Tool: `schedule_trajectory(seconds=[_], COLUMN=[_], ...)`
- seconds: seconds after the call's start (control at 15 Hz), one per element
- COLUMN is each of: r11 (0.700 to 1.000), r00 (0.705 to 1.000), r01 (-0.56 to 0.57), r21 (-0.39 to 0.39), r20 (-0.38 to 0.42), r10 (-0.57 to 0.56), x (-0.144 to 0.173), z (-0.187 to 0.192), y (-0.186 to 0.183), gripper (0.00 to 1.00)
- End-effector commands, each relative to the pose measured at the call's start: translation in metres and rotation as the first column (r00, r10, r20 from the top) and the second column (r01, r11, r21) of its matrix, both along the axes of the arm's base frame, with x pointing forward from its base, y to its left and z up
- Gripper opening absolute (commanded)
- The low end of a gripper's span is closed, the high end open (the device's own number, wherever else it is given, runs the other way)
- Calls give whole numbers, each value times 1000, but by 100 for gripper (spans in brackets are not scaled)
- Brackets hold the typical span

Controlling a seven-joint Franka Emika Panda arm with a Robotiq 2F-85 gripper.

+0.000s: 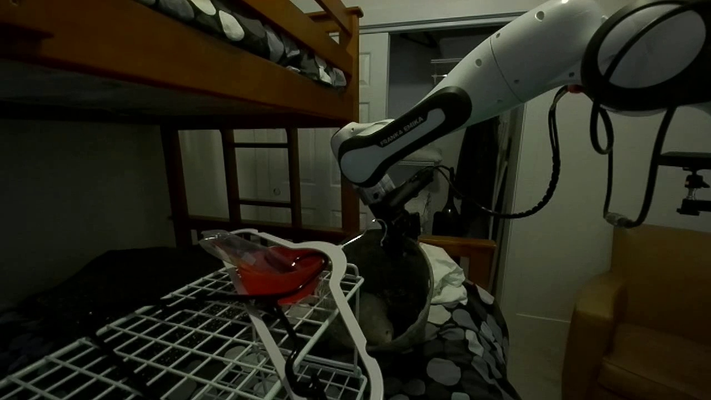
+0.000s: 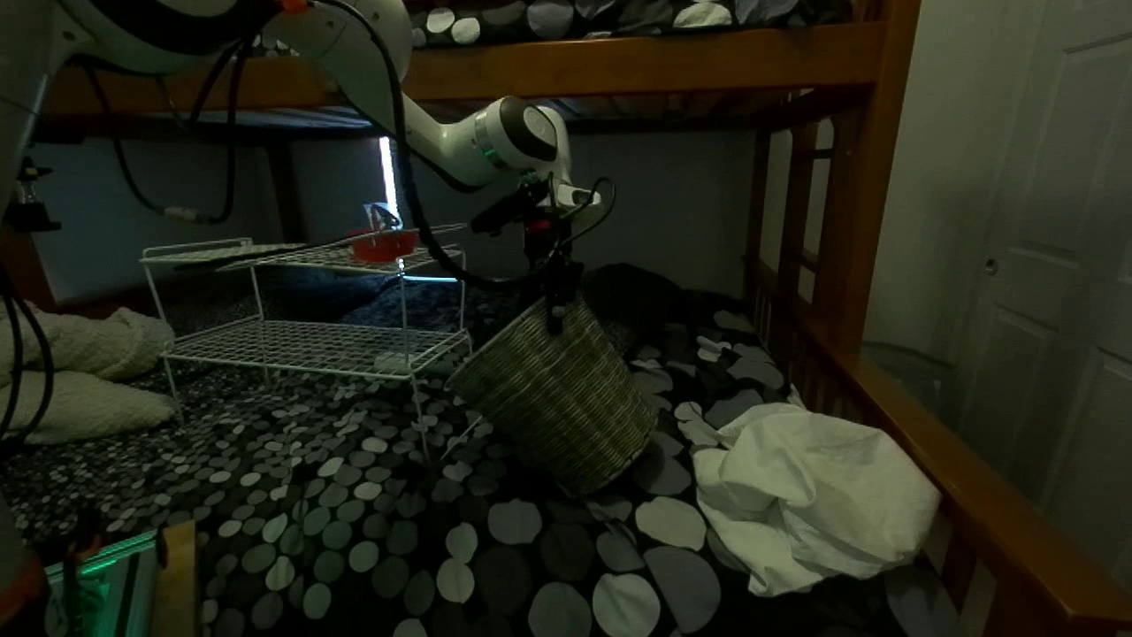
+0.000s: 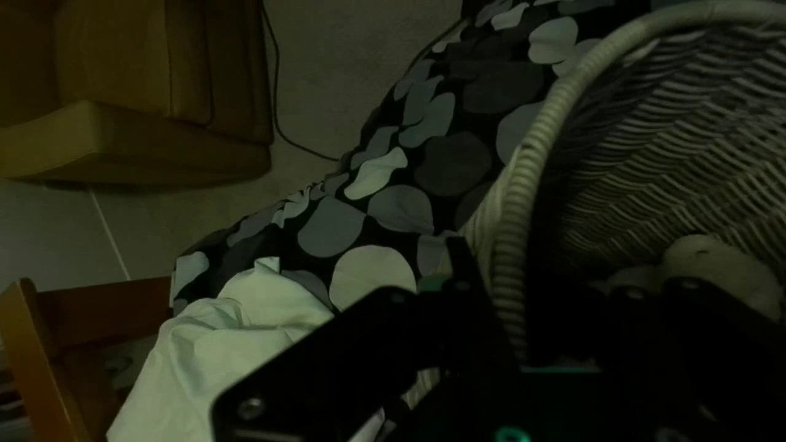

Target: Position the bucket upright

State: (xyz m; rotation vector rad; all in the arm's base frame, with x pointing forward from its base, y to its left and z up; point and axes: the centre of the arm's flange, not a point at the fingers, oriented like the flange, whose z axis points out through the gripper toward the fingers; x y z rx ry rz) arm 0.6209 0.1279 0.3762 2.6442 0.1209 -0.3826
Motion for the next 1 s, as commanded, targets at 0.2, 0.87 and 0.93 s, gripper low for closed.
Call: schedule_trajectory(seconds=[0.2, 0.87, 0.93], r11=[962, 834, 812], r00=[979, 923, 912], r01=[160, 283, 296], r21=[221, 473, 504], r20=[92, 104, 103], r10=[-184, -371, -397], x=[-32, -6, -6], z=[41, 66, 68], y=[-76, -95, -105], gripper=[4, 3, 3])
